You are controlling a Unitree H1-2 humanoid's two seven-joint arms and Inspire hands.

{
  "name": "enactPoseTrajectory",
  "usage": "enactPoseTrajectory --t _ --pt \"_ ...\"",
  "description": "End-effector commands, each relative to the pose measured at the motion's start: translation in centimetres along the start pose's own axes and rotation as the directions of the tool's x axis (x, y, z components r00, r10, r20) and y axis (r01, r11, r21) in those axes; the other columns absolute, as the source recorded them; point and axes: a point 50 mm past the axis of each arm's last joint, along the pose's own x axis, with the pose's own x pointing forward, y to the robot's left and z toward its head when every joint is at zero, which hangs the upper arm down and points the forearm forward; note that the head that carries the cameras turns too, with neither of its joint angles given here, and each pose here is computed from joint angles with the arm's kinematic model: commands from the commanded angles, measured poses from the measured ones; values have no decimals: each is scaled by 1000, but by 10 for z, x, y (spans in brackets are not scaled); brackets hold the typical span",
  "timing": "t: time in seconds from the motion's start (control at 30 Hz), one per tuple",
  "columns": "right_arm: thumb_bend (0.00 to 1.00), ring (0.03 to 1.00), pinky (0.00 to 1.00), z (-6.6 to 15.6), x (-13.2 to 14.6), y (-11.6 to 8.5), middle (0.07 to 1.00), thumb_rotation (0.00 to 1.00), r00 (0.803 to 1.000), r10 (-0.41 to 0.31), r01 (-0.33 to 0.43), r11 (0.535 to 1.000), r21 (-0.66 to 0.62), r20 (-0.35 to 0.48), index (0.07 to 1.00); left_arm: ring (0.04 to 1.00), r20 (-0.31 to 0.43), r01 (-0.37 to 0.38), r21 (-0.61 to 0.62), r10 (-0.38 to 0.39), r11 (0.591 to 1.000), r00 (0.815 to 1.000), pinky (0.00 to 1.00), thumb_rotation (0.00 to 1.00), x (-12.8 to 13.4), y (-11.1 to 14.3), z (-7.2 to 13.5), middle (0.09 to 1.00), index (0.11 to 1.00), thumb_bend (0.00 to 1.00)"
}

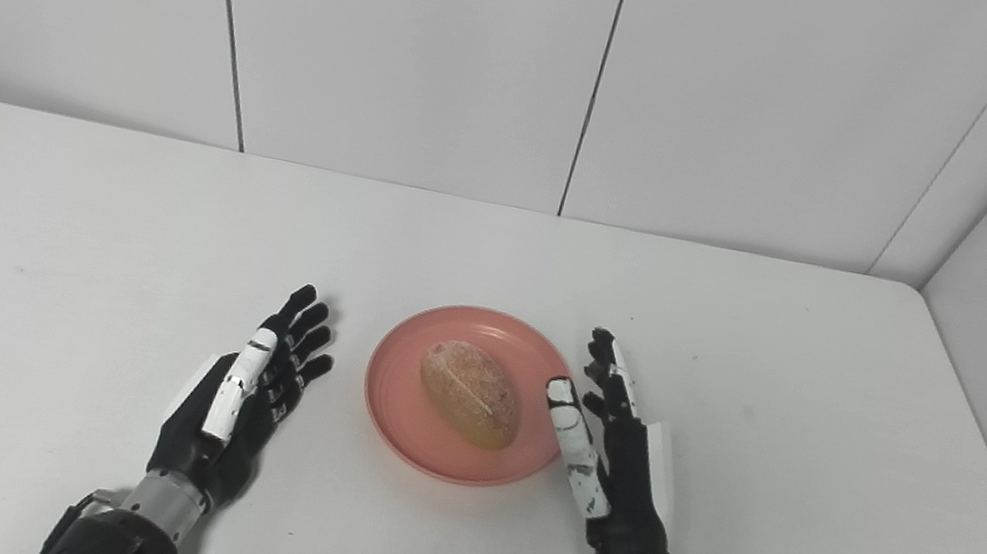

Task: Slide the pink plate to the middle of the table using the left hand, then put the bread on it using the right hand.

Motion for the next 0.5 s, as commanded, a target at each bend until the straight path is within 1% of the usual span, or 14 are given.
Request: enactPoseTrajectory --t 0.0,0.07,0.2,0.47 --pt "400 902 874 11 4 2 911 1000 996 -16 12 999 46 86 909 1000 -10 -11 11 11 1000 1000 1000 1000 2 4 -1 1000 1000 424" --pt "354 887 854 9 5 4 899 1000 996 -17 12 998 58 87 898 1000 -12 -11 10 11 1000 1000 1000 1000 3 6 -2 1000 1000 403" --pt "332 886 850 9 6 4 897 1000 997 -19 14 998 59 79 894 1000 -13 -9 21 9 1000 1000 1000 1000 5 8 -1 1000 1000 402" --pt "351 891 868 0 11 3 898 1000 998 -25 22 998 59 52 900 993 -13 -14 30 14 999 1000 1000 1000 7 12 0 1000 991 405"
